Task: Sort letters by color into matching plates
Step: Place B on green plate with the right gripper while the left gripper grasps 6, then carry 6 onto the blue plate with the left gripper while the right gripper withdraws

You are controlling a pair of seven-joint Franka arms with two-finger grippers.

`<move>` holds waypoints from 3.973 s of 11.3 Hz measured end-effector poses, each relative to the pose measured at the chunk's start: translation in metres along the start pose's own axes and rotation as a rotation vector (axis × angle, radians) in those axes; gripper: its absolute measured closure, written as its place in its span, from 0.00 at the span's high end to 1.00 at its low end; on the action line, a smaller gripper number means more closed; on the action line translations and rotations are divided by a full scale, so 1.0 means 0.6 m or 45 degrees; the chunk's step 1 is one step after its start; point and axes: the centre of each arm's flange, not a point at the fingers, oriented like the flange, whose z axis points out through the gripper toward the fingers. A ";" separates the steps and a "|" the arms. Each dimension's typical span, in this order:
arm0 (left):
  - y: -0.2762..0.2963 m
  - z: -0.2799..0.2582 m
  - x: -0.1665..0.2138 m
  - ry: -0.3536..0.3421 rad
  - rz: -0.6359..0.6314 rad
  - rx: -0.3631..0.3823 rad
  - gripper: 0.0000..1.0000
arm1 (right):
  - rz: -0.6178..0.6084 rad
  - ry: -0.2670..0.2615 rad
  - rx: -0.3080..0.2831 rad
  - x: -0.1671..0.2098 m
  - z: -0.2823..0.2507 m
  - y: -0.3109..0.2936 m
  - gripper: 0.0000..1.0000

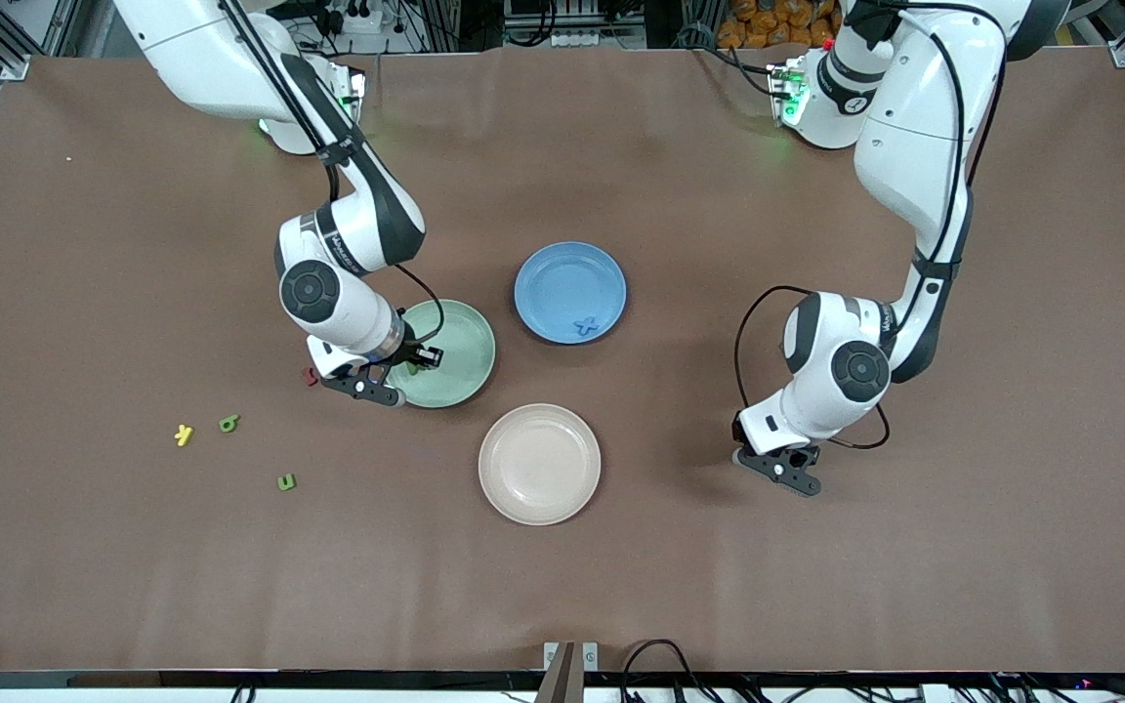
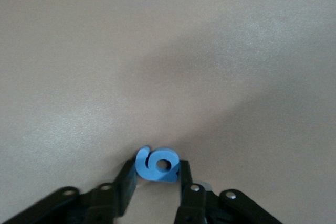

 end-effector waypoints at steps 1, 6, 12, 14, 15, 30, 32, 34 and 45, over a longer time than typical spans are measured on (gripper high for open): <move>0.002 -0.001 0.001 -0.002 0.002 -0.002 0.37 | 0.003 0.001 0.001 0.002 -0.001 -0.001 0.43; 0.003 -0.001 0.002 -0.002 0.004 -0.001 0.37 | -0.044 -0.011 -0.010 0.032 -0.014 0.026 1.00; 0.035 -0.001 0.006 -0.030 -0.032 -0.007 0.37 | 0.004 0.014 -0.064 0.147 -0.070 0.155 1.00; 0.054 0.000 0.007 -0.043 -0.062 -0.001 0.37 | 0.072 0.027 -0.088 0.189 -0.099 0.212 1.00; 0.062 -0.001 0.007 -0.060 -0.084 0.008 0.37 | 0.107 0.041 -0.091 0.206 -0.109 0.238 1.00; 0.398 -0.088 0.007 -0.166 -0.512 -0.088 0.37 | 0.422 0.164 -0.101 0.301 -0.124 0.467 1.00; 0.448 -0.087 -0.007 -0.214 -0.636 -0.104 0.37 | 0.422 0.182 -0.094 0.304 -0.127 0.467 1.00; 0.531 -0.088 -0.033 -0.263 -0.812 -0.106 0.37 | 0.431 0.188 -0.093 0.306 -0.128 0.474 1.00; 0.654 -0.061 -0.117 -0.338 -1.021 0.002 0.37 | 0.997 0.225 0.019 0.316 -0.114 0.490 1.00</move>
